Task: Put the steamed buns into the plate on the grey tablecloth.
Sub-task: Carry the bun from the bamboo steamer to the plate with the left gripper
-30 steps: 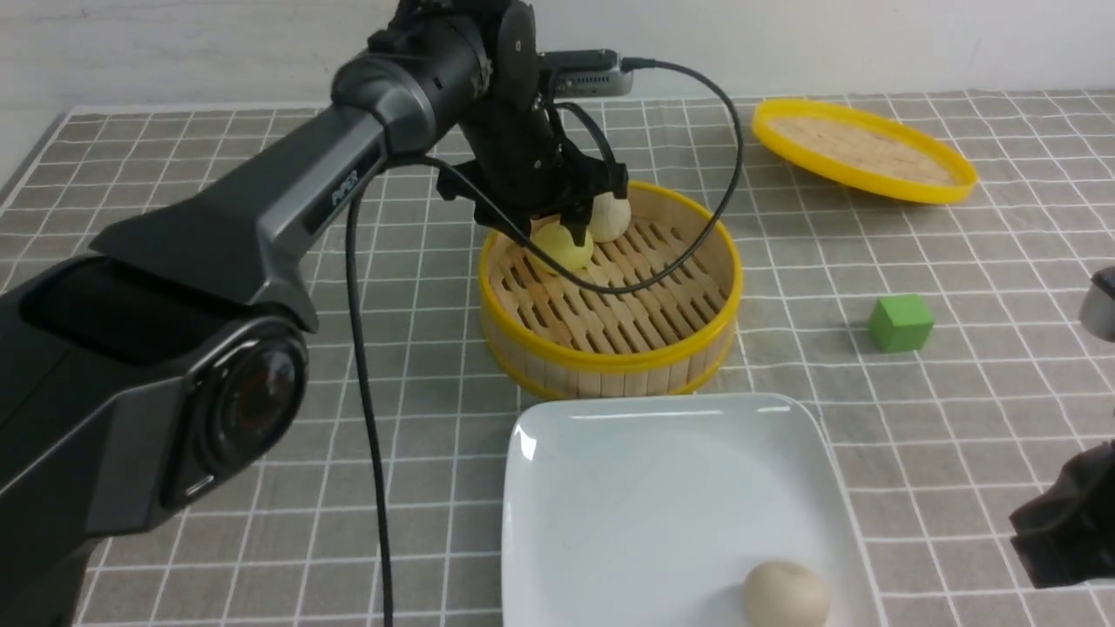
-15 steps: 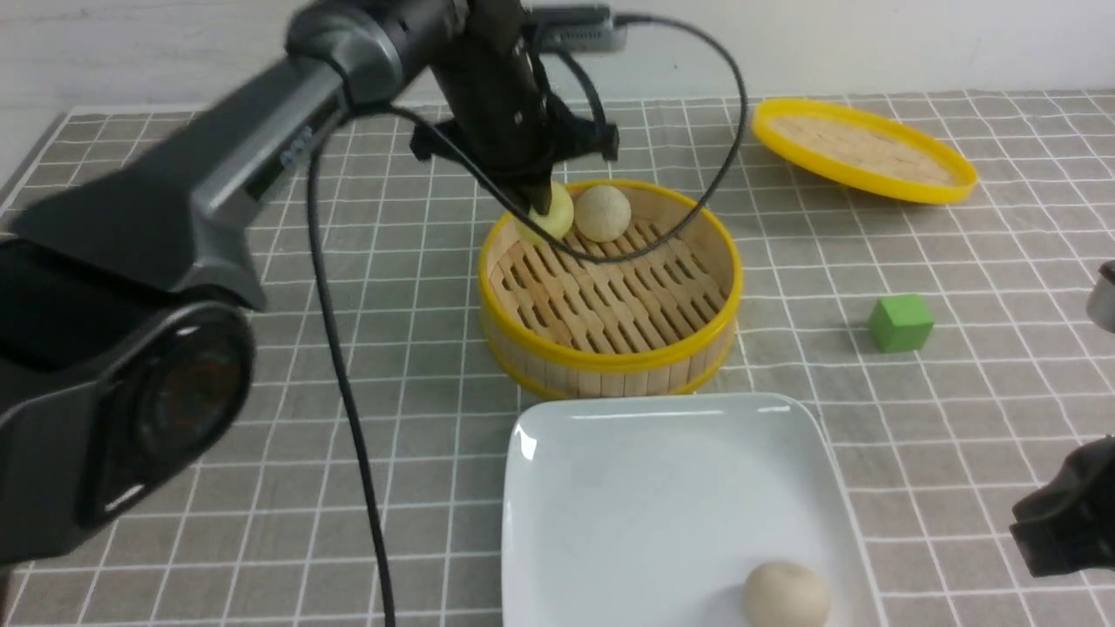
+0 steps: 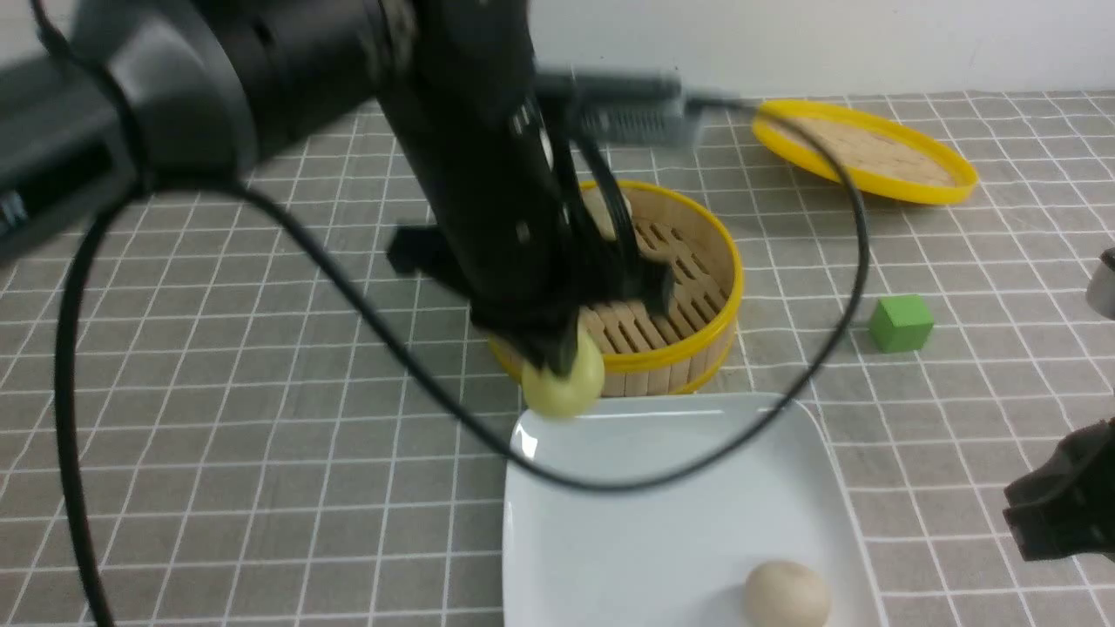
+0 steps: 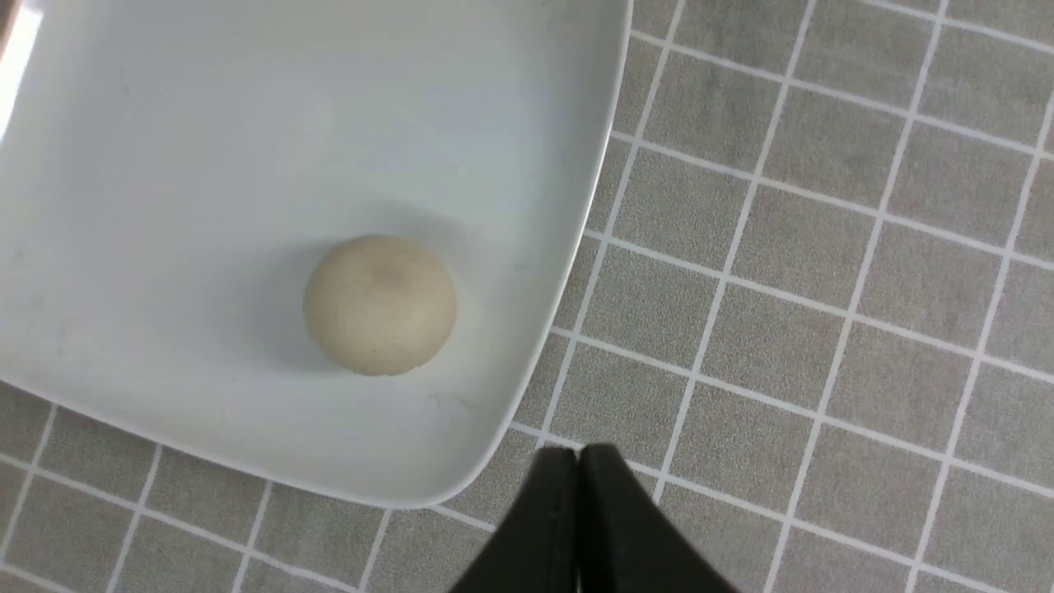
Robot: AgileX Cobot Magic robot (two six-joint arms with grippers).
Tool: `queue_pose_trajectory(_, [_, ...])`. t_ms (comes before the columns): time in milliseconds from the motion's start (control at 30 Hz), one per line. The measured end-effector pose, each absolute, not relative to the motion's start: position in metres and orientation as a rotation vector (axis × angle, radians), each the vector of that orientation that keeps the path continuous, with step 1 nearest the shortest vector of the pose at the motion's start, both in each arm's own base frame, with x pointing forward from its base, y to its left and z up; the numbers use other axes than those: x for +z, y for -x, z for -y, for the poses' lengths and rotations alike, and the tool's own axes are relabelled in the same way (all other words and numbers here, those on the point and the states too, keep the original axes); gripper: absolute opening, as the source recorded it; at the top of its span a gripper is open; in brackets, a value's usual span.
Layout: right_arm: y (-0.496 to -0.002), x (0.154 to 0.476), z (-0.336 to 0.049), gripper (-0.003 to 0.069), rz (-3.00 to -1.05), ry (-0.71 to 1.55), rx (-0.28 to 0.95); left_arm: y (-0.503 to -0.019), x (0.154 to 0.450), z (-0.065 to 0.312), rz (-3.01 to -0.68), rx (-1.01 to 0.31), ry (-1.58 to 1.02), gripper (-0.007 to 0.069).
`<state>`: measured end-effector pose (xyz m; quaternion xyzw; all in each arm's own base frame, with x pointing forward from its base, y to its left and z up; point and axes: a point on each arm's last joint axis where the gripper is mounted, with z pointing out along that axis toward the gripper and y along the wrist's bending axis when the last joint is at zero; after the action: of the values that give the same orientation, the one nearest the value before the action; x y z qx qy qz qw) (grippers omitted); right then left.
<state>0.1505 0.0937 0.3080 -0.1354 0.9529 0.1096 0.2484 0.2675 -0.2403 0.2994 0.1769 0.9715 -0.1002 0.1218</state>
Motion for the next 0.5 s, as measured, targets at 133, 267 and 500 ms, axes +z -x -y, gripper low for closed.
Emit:
queue_pose_trajectory(133, [-0.152, 0.309, -0.094, 0.0024, -2.582, 0.367, 0.306, -0.256, 0.257, 0.246, -2.905, -0.315, -0.458, 0.0023])
queue_pose_trajectory(267, [-0.152, 0.309, -0.095, 0.0029, -2.573, 0.365, 0.310, -0.258, 0.223, 0.253, -2.969, -0.342, -0.399, 0.0051])
queue_pose_trajectory(500, [-0.153, 0.310, -0.095, 0.0039, -2.559, 0.362, 0.317, -0.266, 0.205, 0.261, -2.974, -0.361, -0.369, 0.0251])
